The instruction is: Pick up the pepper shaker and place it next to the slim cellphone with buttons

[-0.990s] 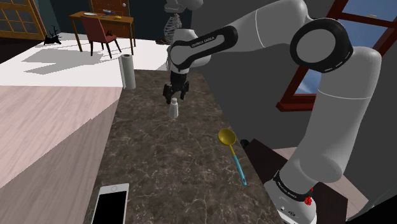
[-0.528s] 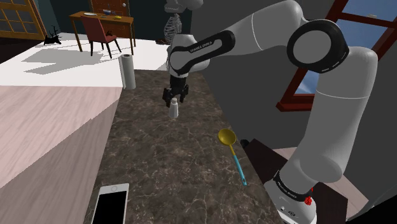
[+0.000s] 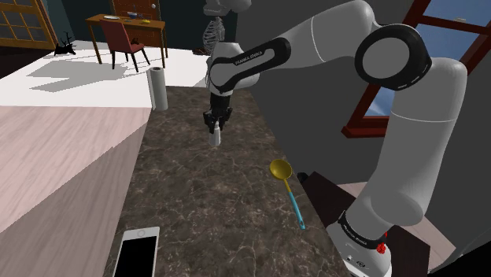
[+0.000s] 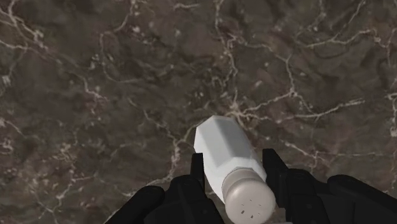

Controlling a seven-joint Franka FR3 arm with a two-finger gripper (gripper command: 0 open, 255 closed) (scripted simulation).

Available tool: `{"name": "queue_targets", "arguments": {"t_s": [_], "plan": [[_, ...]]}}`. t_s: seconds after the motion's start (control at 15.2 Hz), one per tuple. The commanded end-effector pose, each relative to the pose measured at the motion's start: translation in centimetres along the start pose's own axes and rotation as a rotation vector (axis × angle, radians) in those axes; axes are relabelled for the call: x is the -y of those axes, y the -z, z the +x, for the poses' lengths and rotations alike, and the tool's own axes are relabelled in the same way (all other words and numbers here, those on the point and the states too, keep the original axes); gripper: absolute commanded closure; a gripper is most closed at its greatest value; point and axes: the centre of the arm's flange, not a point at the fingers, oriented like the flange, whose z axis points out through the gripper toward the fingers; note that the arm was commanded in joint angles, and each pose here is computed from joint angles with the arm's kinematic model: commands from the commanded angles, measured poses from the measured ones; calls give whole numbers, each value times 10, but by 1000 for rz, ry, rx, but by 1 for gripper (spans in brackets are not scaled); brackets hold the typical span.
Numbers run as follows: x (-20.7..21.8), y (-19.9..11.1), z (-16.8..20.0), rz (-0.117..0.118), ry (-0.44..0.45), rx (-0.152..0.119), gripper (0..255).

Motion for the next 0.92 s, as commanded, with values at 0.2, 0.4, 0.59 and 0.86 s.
{"name": "queue_targets", "arguments": {"t_s": [0.2,0.4,0.59,0.86], "plan": [[0,0,0,0,0,1,255],[1,10,0,0,0,0,255],[3,26,-1,0,0,0,255],[5,47,-1,0,0,0,255]]}}
